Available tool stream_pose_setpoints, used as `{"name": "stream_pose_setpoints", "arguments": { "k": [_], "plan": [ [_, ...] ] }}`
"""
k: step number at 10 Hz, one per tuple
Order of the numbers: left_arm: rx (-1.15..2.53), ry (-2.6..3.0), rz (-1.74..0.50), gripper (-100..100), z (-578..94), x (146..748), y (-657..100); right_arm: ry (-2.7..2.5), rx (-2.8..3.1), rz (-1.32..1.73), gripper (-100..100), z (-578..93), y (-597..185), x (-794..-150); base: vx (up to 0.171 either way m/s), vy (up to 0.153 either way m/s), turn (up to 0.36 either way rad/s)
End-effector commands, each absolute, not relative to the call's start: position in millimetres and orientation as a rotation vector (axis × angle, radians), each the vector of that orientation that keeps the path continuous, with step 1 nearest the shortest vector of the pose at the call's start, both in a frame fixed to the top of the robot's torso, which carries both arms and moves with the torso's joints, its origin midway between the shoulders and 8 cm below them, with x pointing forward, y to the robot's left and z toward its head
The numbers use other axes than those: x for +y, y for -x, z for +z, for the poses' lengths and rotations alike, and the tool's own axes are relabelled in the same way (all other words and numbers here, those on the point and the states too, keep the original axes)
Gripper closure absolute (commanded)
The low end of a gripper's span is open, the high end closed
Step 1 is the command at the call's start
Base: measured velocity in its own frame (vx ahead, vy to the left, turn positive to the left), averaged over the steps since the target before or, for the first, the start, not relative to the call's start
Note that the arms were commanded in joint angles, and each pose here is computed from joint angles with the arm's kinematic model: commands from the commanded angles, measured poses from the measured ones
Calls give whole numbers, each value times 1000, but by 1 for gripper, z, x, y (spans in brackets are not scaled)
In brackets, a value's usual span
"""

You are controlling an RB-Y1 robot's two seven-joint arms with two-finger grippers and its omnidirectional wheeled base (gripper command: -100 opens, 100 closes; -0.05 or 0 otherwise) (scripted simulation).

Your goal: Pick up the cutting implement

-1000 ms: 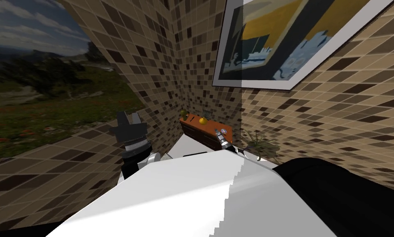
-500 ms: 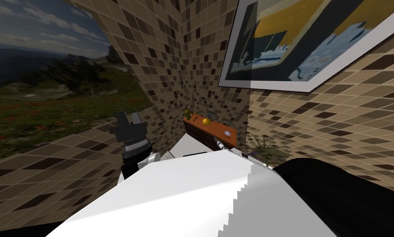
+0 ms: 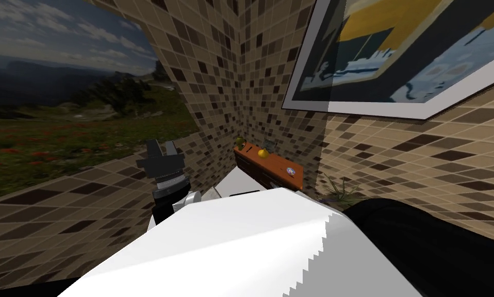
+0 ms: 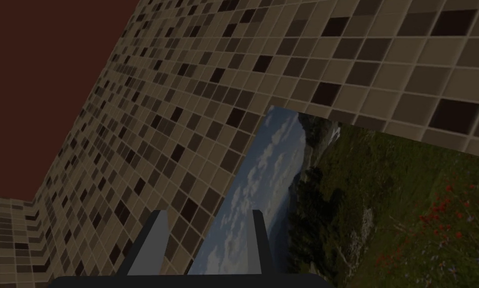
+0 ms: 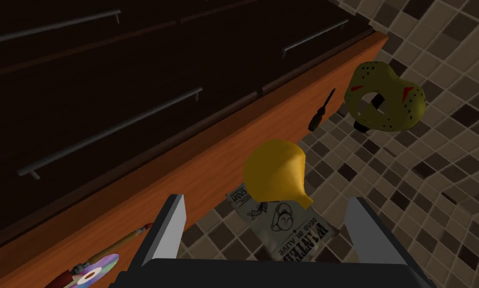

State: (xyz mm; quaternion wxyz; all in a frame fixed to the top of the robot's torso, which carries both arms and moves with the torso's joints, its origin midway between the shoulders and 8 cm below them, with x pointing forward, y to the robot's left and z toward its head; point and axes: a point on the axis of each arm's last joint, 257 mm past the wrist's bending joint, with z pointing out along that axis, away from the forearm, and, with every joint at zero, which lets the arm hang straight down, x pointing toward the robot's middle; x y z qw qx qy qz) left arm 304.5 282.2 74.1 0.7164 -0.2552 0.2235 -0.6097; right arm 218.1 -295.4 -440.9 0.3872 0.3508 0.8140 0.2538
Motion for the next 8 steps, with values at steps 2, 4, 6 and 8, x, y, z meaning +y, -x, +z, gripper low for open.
{"name": "stream_pose_setpoints", "arguments": {
  "k": [2,4,6,8],
  "plan": [
    [495,565,-1350,0,74,282,-304,-867,2205,555,-100,-472,-183,-306,5,-33,261],
    [495,565,-1350,0,74,282,-304,-820,2365,444,-100,-505,-131,-322,16,-42,323],
    [495,565,-1350,0,74,282,-304,-764,2512,334,-100,-529,-80,-342,48,-48,352],
    [495,565,-1349,0,74,282,-304,-736,2583,272,-100,-539,-54,-356,42,-32,248]
  ]
}}
